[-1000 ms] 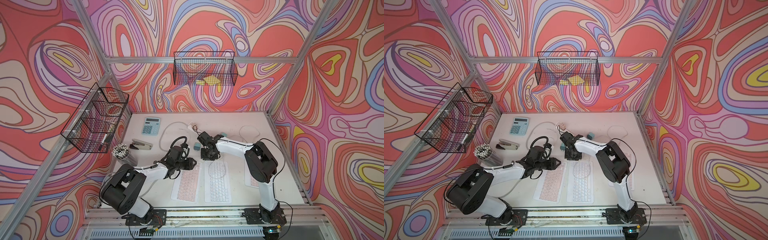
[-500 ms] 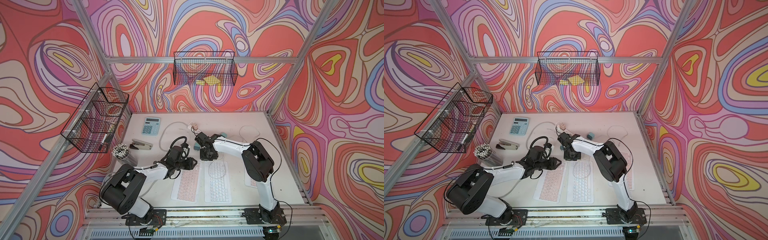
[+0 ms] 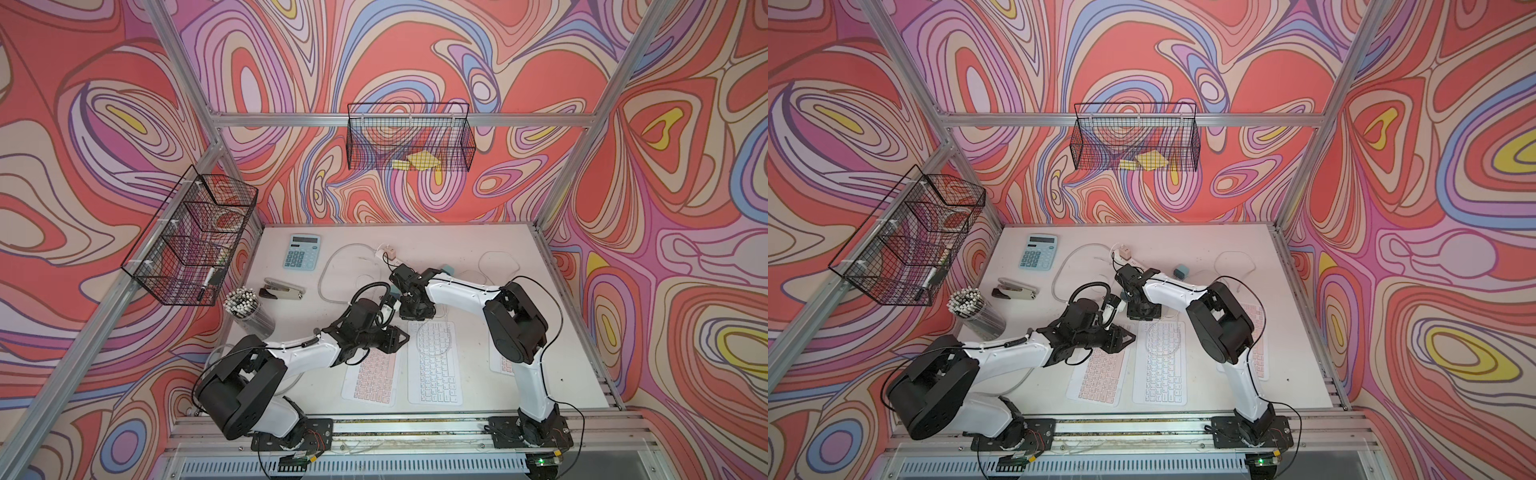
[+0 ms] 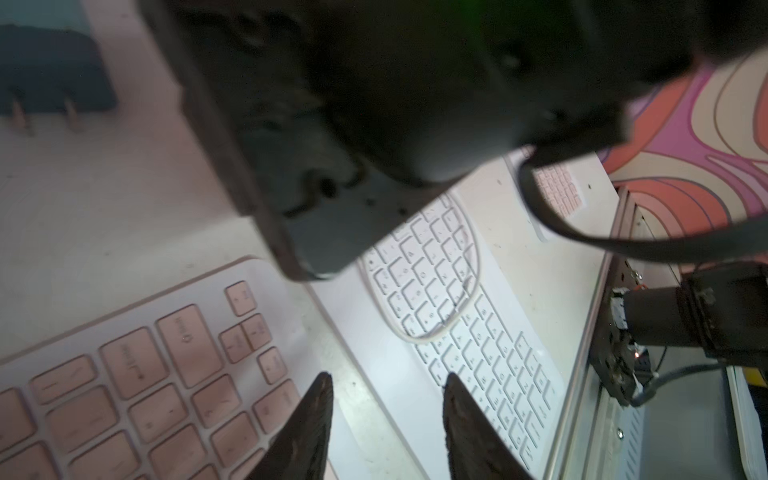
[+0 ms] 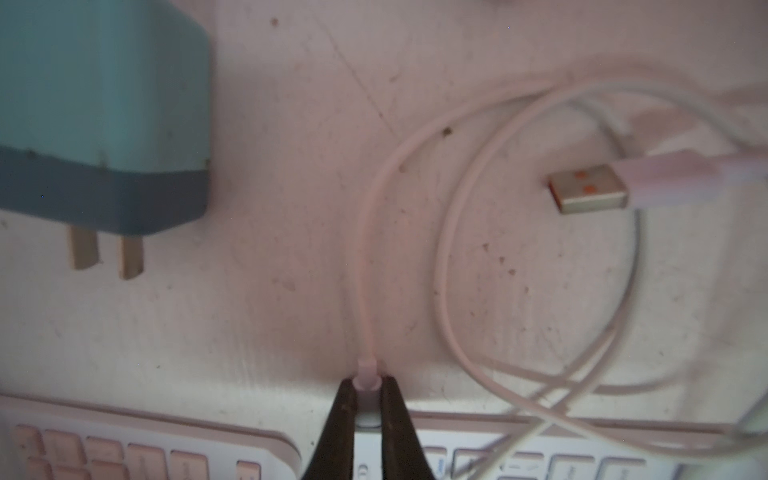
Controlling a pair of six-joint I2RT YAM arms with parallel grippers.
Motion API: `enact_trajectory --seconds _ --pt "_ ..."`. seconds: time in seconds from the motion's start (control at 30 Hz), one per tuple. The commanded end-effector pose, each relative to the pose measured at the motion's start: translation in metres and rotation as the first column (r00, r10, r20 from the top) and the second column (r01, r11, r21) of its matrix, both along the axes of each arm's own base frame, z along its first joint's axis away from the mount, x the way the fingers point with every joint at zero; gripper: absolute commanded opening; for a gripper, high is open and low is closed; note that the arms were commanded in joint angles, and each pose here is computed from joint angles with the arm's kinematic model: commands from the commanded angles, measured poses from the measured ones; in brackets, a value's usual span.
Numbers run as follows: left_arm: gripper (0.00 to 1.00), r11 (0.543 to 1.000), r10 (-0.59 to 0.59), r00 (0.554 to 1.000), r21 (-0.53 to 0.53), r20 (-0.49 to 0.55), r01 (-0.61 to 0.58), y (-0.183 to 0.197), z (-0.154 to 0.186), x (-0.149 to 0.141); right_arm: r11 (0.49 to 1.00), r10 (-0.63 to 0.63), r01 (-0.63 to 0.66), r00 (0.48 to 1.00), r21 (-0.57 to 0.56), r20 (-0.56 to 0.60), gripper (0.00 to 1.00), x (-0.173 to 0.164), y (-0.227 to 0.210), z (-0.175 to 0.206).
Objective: Unplug the wireless keyboard
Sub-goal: Remove the power cord from the keyboard.
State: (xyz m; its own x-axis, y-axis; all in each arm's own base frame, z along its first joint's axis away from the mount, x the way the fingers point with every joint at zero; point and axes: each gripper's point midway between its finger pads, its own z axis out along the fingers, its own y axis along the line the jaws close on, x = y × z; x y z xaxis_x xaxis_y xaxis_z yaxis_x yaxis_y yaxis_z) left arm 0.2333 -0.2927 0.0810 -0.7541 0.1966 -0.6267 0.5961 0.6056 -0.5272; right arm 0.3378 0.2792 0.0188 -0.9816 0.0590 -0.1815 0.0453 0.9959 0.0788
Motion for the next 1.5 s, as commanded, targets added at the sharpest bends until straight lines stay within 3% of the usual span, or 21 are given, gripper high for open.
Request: enact_trajectory --seconds 0.0,0.23,0.33,0.47,0.67,1.03,1.3,1.47 --pt "0.46 0.996 -0.087 0.992 0.019 0.088 0.086 0.003 -0.004 -0.018 1.000 -0.014 0.014 1.000 0.019 -0.003 0.11 0.002 -0.001 -0.023" --pt "0.50 0.966 -0.258 0.920 0.061 0.295 0.251 -0.005 -0.005 -0.053 0.998 -0.006 0.005 1.000 0.067 0.016 0.10 0.004 0.002 -0.023" --pt "0.51 0.928 -0.372 0.850 0.137 0.374 0.346 -0.019 -0.004 -0.068 0.997 -0.003 0.002 1.000 0.074 0.015 0.10 0.000 0.001 -0.027" --pt "0.51 0.856 -0.511 0.776 0.296 0.370 0.423 -0.034 -0.005 -0.074 0.995 -0.006 0.005 1.000 0.099 0.014 0.10 -0.005 0.000 -0.030" --pt "0.50 0.735 -0.651 0.702 0.467 0.288 0.491 -0.045 -0.025 -0.085 0.993 -0.008 0.005 1.000 0.117 0.028 0.10 -0.009 -0.002 -0.029" --pt "0.48 0.649 -0.713 0.675 0.541 0.188 0.535 -0.061 -0.051 -0.085 0.993 -0.007 0.001 0.999 0.122 0.049 0.10 -0.010 -0.005 -0.029" --pt "0.48 0.623 -0.729 0.670 0.539 0.138 0.567 -0.056 -0.071 -0.093 0.996 -0.004 0.000 0.999 0.089 0.048 0.10 -0.007 -0.008 -0.032" --pt "0.46 0.612 -0.722 0.688 0.530 0.073 0.587 -0.050 -0.083 -0.100 1.000 0.028 -0.028 0.997 -0.006 0.070 0.09 0.001 -0.015 -0.031"
